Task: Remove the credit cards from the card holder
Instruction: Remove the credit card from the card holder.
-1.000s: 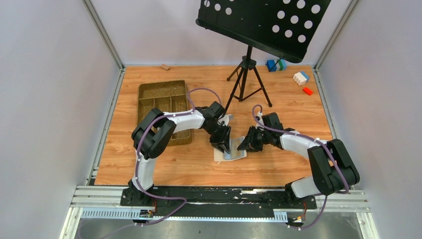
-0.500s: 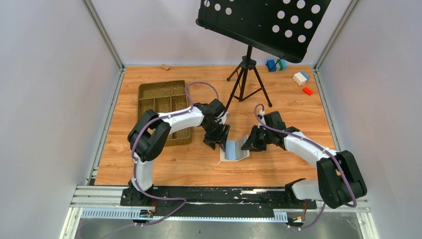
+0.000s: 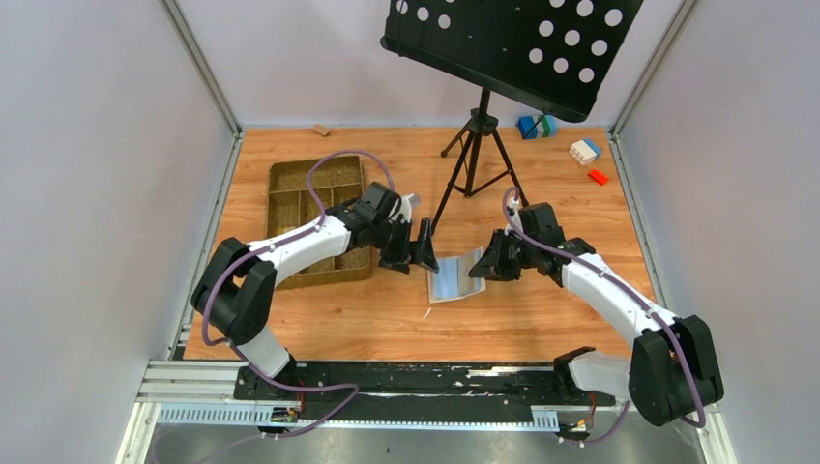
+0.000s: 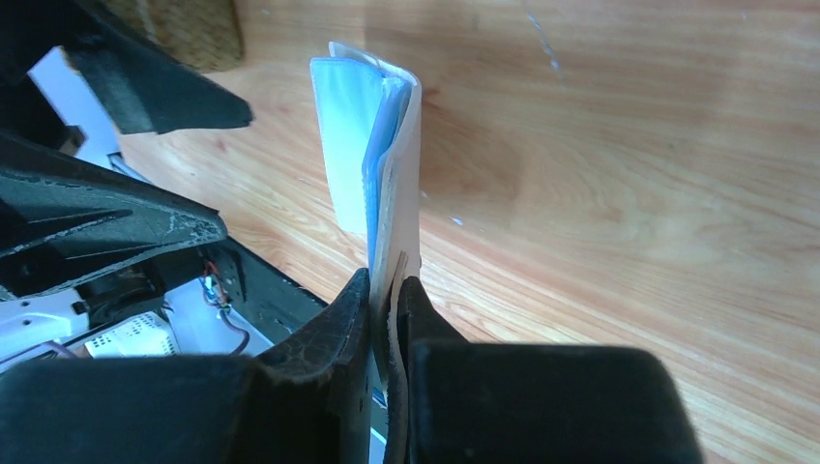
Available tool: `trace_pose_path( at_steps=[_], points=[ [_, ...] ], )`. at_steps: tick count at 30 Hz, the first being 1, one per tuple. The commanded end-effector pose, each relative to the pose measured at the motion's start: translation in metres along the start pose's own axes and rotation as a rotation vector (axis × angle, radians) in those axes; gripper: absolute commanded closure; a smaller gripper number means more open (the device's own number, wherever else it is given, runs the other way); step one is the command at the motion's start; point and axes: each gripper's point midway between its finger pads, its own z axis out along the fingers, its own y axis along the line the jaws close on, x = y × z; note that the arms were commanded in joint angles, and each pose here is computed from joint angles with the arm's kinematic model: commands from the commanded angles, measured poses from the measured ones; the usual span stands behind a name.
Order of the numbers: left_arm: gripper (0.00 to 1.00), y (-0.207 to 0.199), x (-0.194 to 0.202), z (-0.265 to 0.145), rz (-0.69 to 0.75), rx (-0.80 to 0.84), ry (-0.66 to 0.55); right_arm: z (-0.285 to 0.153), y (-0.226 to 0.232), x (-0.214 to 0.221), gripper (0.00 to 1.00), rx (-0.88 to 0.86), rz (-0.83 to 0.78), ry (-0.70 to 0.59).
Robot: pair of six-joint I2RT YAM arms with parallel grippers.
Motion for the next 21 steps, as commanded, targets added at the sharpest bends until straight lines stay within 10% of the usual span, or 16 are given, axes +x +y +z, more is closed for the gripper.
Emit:
trace_pose_path(
  at_steps=[1,16,21],
  points=[
    [0.0,-0.047,-0.027,-0.011,0.023,0.212,-0.098,-0.024,0.044,-0.026,1.0,-0.132,-0.05,-0.083],
    [0.01,-0.045,-0.029,-0.025,-0.01,0.303,-0.162,-0.047,0.088,-0.027,1.0,-0.446,-0.018,-0.141],
    [0.18,-0.061,-0.032,-0.034,0.021,0.39,-0.192,-0.045,0.087,-0.027,1.0,-0.508,0.017,-0.138]
  ],
)
